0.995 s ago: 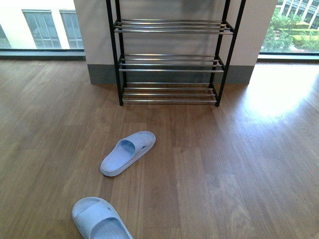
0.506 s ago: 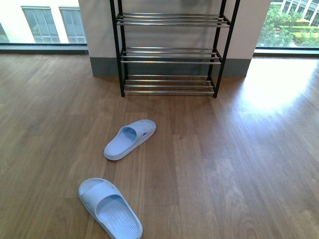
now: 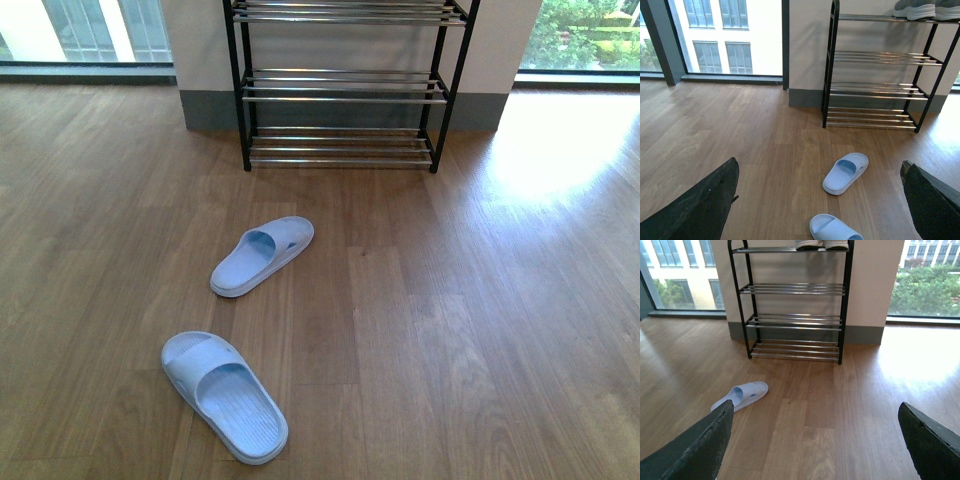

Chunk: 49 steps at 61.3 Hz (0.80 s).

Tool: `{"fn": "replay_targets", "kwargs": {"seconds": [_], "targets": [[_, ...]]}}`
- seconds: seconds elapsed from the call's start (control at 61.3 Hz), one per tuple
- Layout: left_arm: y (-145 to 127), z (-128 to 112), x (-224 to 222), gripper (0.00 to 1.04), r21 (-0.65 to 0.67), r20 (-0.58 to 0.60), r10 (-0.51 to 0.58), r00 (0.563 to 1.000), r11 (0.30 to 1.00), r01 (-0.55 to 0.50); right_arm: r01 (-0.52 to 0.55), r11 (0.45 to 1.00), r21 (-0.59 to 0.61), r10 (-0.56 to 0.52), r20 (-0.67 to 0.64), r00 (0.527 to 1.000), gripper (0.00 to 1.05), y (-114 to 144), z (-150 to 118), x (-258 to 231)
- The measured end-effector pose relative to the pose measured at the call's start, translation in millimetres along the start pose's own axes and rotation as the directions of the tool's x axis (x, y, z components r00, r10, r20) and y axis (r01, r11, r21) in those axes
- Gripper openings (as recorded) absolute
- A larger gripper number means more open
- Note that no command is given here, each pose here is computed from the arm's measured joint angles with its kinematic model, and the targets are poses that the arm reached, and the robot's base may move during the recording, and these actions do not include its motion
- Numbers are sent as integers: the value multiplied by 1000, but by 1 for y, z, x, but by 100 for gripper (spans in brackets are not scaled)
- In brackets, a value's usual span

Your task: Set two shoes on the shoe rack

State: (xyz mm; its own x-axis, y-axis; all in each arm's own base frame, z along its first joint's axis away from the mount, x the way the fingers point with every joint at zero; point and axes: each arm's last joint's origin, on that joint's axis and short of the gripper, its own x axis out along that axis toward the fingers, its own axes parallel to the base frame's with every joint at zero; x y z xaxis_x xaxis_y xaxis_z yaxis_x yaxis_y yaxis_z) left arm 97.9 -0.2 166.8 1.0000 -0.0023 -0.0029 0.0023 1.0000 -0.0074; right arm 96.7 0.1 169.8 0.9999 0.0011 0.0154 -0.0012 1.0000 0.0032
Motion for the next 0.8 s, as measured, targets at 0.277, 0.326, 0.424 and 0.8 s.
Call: {"fn": "replay_targets", "kwargs": {"seconds": [0.277, 0.326, 0.424, 0.8], "targets": [[0, 0, 0, 95, 0, 0, 0, 1000, 1000, 0, 0, 1000, 0, 0, 0, 1000, 95, 0, 0, 0], [0, 0, 0, 95, 0, 0, 0, 1000, 1000, 0, 0, 1000, 0, 0, 0, 1000, 95, 0, 0, 0], [0, 0, 0, 95, 0, 0, 0, 1000, 1000, 0, 0, 1000, 0, 0, 0, 1000, 95, 0, 0, 0], [0, 0, 0, 95, 0, 0, 0, 1000, 1000, 0, 0, 1000, 0, 0, 0, 1000, 95, 0, 0, 0]]}}
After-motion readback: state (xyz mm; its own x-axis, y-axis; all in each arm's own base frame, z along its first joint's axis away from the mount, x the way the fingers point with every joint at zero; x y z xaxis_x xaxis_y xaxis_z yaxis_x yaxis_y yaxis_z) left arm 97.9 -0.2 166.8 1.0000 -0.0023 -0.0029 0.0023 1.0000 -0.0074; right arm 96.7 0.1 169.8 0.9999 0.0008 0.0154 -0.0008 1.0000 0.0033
